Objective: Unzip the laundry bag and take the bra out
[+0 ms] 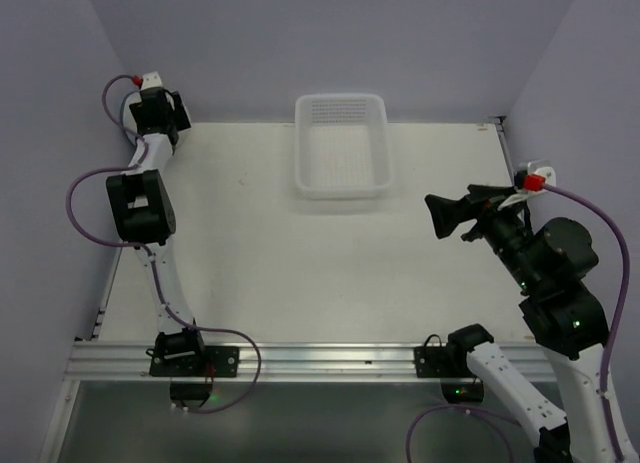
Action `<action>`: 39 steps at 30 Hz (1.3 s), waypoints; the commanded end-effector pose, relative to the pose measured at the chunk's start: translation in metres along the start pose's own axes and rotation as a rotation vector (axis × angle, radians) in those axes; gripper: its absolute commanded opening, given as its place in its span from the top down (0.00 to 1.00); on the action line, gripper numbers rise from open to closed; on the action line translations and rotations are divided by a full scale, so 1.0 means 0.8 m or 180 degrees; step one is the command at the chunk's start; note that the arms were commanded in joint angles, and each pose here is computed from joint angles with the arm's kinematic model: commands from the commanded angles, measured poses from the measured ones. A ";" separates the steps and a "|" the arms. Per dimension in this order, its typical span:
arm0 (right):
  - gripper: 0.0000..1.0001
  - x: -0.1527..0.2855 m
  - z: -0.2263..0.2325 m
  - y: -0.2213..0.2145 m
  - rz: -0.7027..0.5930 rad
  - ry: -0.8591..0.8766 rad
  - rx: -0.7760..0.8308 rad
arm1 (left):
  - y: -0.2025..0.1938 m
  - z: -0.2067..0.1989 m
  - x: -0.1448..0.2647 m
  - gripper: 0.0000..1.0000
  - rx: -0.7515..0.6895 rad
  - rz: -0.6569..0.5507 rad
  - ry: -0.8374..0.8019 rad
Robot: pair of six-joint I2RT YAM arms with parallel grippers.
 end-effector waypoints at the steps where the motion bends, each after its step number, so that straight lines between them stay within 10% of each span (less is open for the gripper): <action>1: 0.01 -0.018 0.010 0.000 0.0099 0.0101 -0.0129 | 0.063 0.016 -0.017 0.16 -0.0019 -0.0511 0.0040; 11: 0.01 -0.043 0.013 -0.014 0.0587 0.0015 -0.0278 | 0.066 0.000 0.002 1.00 -0.0151 -0.0516 -0.0215; 25: 0.01 -0.021 0.030 -0.056 0.0610 0.0562 -0.0319 | -0.028 -0.052 0.255 1.00 -0.1508 0.0435 0.0776; 39: 0.01 0.008 0.018 -0.075 0.0487 0.0462 -0.0470 | -0.249 -0.214 0.479 1.00 -0.2478 0.0956 -0.0251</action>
Point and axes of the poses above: each gripper's point midway between its finger pads, its own x axis back along the fingers, its own z axis along the line the jaws close on, y = z × x, the point moved 2 cm from there along x, back along the fingers, and after that the axes turned 10 degrees about -x, right-handed, at the moved point
